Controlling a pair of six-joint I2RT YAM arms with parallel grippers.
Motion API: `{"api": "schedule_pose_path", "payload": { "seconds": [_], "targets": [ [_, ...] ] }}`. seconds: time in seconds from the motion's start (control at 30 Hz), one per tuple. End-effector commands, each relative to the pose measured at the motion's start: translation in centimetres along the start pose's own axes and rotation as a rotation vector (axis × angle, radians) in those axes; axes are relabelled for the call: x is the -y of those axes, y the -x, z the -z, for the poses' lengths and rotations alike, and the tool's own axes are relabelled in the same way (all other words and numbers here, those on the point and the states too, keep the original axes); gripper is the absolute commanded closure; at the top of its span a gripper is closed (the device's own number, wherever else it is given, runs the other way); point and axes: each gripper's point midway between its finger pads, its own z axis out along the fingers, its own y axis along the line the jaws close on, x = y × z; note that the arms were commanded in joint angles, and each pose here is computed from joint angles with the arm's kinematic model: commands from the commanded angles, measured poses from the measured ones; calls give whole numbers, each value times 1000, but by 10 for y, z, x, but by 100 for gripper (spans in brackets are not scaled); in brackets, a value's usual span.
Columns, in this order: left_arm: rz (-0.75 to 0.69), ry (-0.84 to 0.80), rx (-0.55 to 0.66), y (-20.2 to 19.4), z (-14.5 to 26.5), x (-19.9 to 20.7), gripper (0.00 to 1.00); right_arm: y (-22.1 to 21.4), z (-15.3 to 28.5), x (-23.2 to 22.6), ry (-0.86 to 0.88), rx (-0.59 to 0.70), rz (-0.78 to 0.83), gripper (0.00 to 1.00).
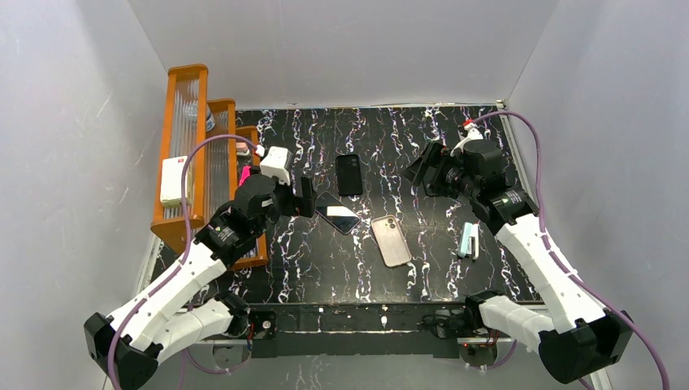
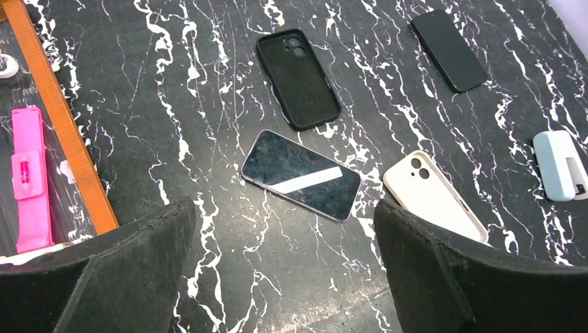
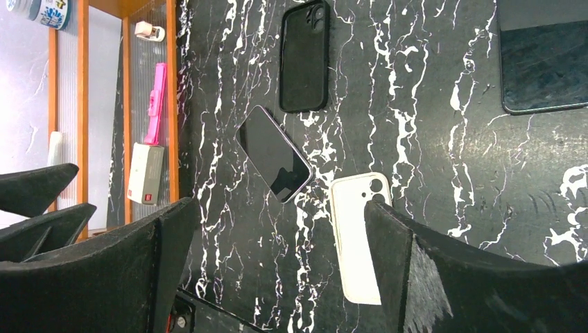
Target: Put the phone into the phone case
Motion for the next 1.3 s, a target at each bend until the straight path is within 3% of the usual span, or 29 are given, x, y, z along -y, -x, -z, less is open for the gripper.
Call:
{"api": "schedule_pose_path", "payload": {
  "seconds": [0.0,0.47,0.67,0.77,1.27],
  "targets": [
    [9,19,6,8,0,-2,2,9,6,-1,-2,46,25,1],
    [-50,61,-11,-4,3,-15,2,-8,-18,11,-45,-34,-37,1],
    [-61,66,-19,-11,3,-18,2,-37,-37,-7,133,-156,7,5],
    [-67,58,-12,-9,6,-17,2,-52,-53,-7,128,-197,13,4],
    [-63,121,81,9,24,-33,2,-150,-155,-32,80,-367,349,1]
  ]
}}
